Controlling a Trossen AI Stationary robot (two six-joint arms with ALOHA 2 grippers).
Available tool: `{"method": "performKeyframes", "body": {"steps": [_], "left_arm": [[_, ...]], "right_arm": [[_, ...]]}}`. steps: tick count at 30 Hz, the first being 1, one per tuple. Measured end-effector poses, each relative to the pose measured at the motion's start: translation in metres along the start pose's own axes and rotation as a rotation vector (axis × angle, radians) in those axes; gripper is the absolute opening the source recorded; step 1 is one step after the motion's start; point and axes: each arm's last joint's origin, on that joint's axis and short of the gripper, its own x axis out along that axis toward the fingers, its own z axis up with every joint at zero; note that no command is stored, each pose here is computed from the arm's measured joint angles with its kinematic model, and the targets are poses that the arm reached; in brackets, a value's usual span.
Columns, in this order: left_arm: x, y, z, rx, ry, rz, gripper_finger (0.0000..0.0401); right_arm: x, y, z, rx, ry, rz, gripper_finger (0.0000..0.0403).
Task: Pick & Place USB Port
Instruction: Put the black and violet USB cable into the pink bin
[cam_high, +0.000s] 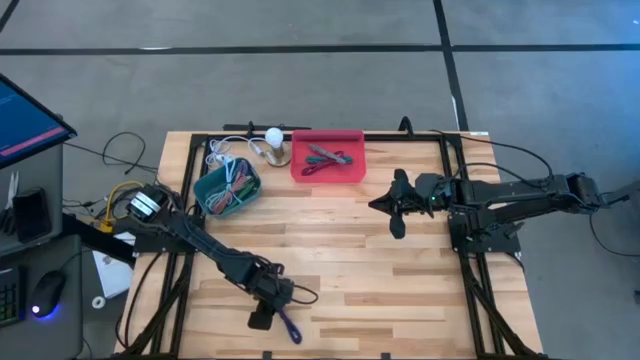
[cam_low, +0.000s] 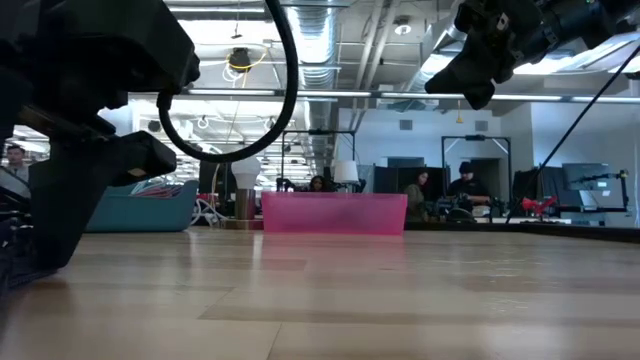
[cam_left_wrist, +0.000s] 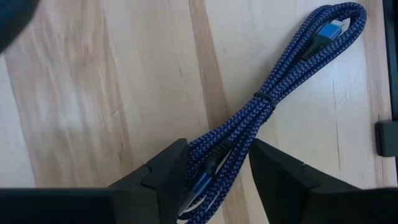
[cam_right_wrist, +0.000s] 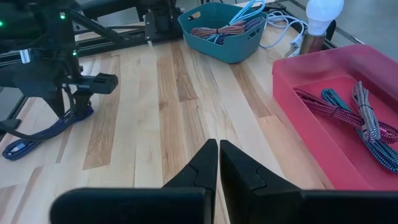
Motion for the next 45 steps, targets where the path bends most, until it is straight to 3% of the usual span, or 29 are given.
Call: {"method": "performKeyframes", "body": {"steps": [6,14,23,31,34,40,45], "left_arm": [[0.001,0.001,0.000,-0.021,-0.001,0.008,0.0144],[0.002,0.001,-0.001,-0.028,-0.001,0.004,0.0037],[-0.010,0.000,0.001,-0.070,-0.048,0.036,0.0032],[-0.087,0.010,0.000,-0.103,-0.257,0.254,0.0032],[-0.122,0.018,0.001,-0.113,-0.402,0.335,0.0032],[-0.181,0.044,-0.005,-0.112,-0.594,0.519,0.0032],[-0.215,0.076,-0.013,-0.111,-0.641,0.655,0.0032]], "right_arm": [[0.000,0.000,0.000,0.000,0.000,0.000,0.0011],[0.000,0.000,0.000,0.000,0.000,0.000,0.0011],[0.000,-0.001,-0.005,-0.004,0.049,-0.008,0.0011],[-0.001,-0.002,-0.011,0.043,0.112,-0.022,0.0011],[-0.001,-0.002,-0.011,0.044,0.112,-0.022,0.0011],[-0.001,-0.002,-0.011,0.043,0.108,-0.021,0.0011],[-0.001,-0.002,-0.011,0.037,0.109,-0.021,0.0011]]}}
